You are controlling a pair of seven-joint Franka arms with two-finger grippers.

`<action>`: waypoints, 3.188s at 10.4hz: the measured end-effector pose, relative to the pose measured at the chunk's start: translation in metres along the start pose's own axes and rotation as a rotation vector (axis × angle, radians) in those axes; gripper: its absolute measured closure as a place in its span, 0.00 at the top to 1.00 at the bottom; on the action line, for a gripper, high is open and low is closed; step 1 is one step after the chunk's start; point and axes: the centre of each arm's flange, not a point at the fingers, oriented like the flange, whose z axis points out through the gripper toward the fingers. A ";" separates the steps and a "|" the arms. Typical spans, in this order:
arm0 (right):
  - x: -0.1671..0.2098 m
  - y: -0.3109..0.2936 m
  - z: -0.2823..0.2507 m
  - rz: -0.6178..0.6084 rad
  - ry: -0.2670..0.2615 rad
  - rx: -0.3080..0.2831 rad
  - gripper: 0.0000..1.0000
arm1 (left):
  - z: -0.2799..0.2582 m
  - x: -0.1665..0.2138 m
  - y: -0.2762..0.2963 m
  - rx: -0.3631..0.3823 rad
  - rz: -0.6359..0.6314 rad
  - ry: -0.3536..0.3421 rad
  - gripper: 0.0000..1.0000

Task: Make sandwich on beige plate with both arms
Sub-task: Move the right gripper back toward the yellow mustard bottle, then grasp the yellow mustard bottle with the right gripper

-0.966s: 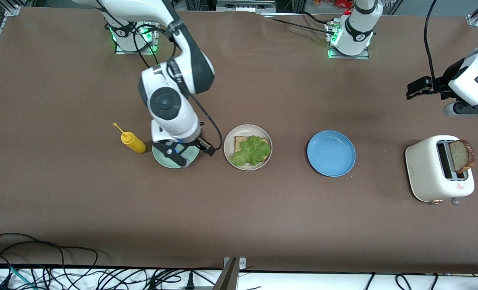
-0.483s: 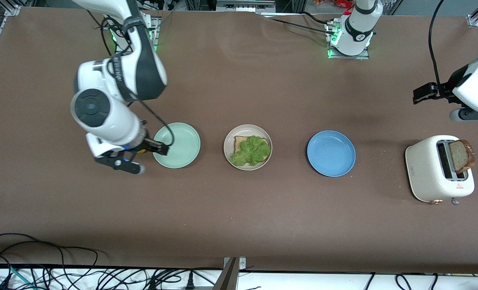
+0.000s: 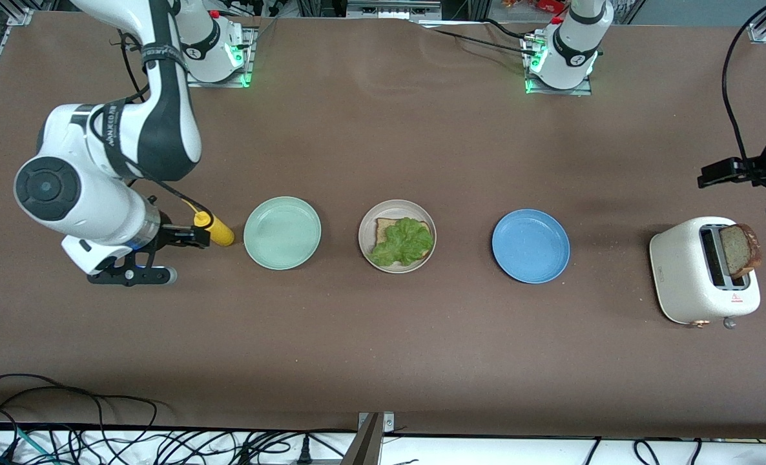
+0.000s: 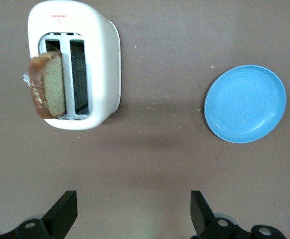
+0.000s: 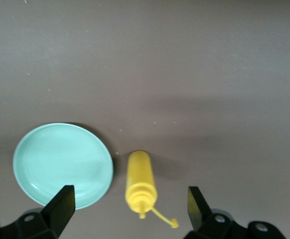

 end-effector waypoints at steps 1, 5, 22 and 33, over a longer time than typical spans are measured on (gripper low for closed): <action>0.000 0.019 0.001 -0.026 -0.012 -0.001 1.00 | 0.009 0.007 -0.016 -0.003 0.008 0.009 1.00; -0.020 0.111 0.008 -0.192 -0.065 0.081 1.00 | 0.045 0.025 -0.077 -0.009 0.019 0.035 1.00; -0.068 0.222 0.234 -1.211 0.559 0.970 1.00 | 0.138 0.069 -0.136 0.009 0.008 0.073 1.00; -0.069 0.175 0.334 -1.350 1.022 1.079 1.00 | 0.156 0.076 -0.139 0.034 0.022 0.058 0.12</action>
